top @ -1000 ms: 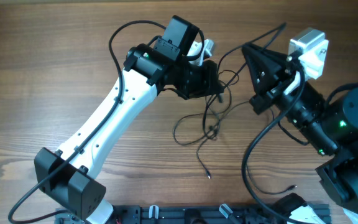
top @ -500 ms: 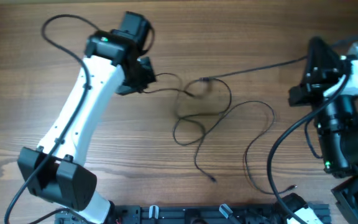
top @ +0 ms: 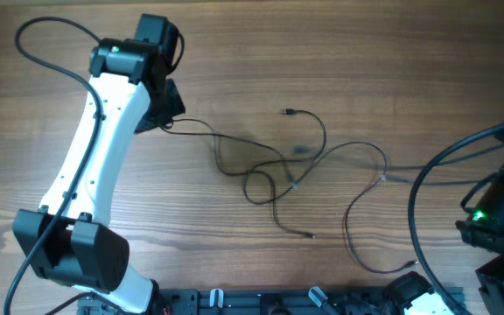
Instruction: Untangle cables
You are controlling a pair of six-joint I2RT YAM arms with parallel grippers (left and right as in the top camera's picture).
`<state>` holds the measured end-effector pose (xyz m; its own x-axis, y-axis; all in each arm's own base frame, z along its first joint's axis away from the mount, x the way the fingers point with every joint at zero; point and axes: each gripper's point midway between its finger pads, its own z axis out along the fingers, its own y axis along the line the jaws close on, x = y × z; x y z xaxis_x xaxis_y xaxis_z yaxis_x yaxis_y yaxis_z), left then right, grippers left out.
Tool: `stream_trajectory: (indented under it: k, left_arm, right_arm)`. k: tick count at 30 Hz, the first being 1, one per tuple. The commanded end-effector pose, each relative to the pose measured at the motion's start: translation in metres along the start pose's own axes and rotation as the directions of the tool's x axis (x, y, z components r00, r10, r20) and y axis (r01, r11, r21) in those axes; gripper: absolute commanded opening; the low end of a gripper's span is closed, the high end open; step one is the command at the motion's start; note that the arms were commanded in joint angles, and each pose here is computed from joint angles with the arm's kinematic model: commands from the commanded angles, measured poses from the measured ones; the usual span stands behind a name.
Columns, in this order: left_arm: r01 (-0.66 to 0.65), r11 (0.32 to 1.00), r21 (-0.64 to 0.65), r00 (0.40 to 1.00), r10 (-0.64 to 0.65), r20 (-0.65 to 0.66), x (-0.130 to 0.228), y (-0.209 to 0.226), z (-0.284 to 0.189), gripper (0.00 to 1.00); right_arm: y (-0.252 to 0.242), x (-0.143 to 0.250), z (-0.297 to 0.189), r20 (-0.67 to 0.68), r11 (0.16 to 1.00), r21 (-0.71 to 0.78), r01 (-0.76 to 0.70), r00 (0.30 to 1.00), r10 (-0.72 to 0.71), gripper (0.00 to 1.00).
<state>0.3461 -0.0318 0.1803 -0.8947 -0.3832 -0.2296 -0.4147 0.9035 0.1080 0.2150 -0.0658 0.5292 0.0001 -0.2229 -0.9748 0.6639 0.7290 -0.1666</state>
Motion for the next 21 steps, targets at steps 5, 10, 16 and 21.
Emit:
stream_trajectory:
  k: [5, 10, 16, 21]
  left_arm:
    - [0.032, 0.998, -0.060, 0.999, -0.031, 0.011, -0.009, 0.020, 0.003, 0.04]
    - [0.032, 0.998, -0.045, 0.999, -0.032, 0.006, -0.008, 0.017, 0.004, 0.04]
    - [0.033, 0.999, -0.044, 0.999, -0.032, 0.007, -0.008, 0.017, 0.004, 0.04]
    - [0.039, 0.999, 0.027, 0.999, -0.039, -0.009, -0.008, 0.004, 0.004, 0.04]
  right_arm:
    - [-0.022, 0.003, -0.002, -0.049, 0.990, 0.087, 0.110, 0.993, -0.106, 0.04]
    - [-0.024, 0.004, -0.002, -0.058, 0.989, 0.099, 0.111, 0.993, -0.105, 0.04]
    - [-0.023, 0.005, -0.002, -0.058, 0.990, 0.099, 0.101, 0.994, -0.096, 0.04]
    - [0.002, 0.013, 0.005, -0.084, 0.982, 0.079, 0.172, 0.983, -0.165, 0.04]
